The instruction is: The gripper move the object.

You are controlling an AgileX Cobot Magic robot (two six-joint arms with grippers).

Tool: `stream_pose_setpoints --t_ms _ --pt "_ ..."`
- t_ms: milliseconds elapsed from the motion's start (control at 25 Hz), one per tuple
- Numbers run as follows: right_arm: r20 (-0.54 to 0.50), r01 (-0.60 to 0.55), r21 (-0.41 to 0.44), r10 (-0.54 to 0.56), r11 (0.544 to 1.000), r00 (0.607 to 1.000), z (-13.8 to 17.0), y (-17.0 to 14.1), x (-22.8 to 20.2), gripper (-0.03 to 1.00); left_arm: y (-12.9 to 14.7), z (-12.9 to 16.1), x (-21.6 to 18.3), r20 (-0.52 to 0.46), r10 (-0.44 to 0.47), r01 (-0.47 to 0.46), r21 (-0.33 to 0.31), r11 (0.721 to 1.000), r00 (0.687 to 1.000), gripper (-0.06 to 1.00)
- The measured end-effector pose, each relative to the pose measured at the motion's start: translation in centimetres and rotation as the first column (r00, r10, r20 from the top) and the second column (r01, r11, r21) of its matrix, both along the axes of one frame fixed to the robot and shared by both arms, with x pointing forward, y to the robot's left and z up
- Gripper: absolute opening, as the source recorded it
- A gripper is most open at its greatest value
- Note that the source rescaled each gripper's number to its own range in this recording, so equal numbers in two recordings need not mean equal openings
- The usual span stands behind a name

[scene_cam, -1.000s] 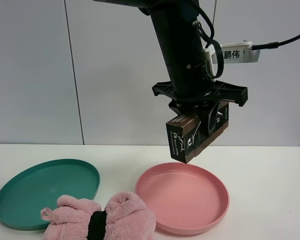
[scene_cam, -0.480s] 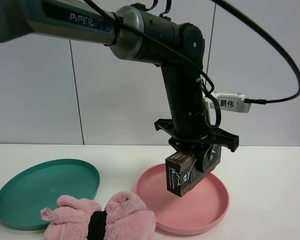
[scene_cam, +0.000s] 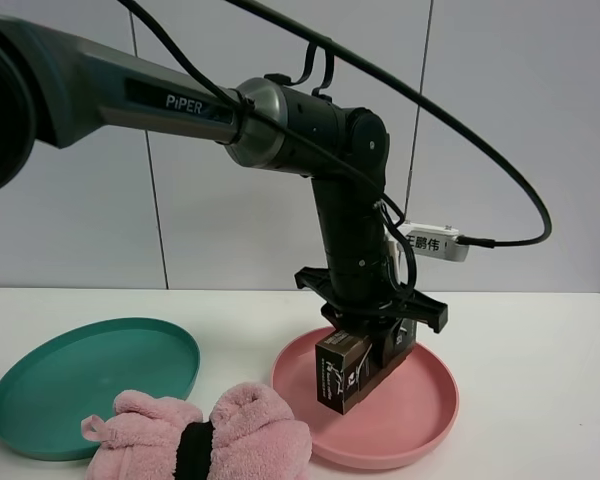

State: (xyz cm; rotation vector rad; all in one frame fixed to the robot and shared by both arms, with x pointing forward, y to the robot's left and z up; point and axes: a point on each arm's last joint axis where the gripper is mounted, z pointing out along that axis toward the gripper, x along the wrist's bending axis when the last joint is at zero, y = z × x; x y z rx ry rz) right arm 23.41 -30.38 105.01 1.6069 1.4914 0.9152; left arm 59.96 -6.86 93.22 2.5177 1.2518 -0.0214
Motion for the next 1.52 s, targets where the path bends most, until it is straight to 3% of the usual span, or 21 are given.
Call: stream_pose_setpoints --t_ms 680,840,880,1040,1120,1240,1520 --pt "0.0 0.0 0.0 0.0 1.0 1.0 0.0 0.0 0.0 1.0 0.6 -1.2 0.8 -0.01 0.02 -0.02 0.01 1.0 1.0 0.0" --pt "0.0 0.0 0.0 0.0 1.0 1.0 0.0 0.0 0.0 1.0 0.6 -1.1 0.8 0.007 -0.024 0.024 0.013 1.0 1.0 0.02" --pt "0.0 0.0 0.0 0.0 1.0 1.0 0.0 0.0 0.0 1.0 0.6 -1.1 0.8 0.013 -0.038 0.038 0.013 0.999 0.999 0.11" --pt "0.0 0.0 0.0 0.0 1.0 1.0 0.0 0.0 0.0 1.0 0.4 -1.1 1.0 0.036 -0.049 0.049 0.0 0.999 0.998 0.71" --pt "0.0 0.0 0.0 0.0 1.0 1.0 0.0 0.0 0.0 1.0 0.4 -1.0 1.1 0.039 -0.035 0.035 -0.006 0.999 0.999 0.89" --pt "0.0 0.0 0.0 0.0 1.0 1.0 0.0 0.0 0.0 1.0 0.3 -1.0 1.1 0.041 -0.018 0.019 -0.014 1.0 0.999 0.97" --pt "0.0 0.0 0.0 0.0 1.0 1.0 0.0 0.0 0.0 1.0 0.4 -1.1 1.1 0.037 -0.019 0.019 -0.011 1.0 0.999 0.99"
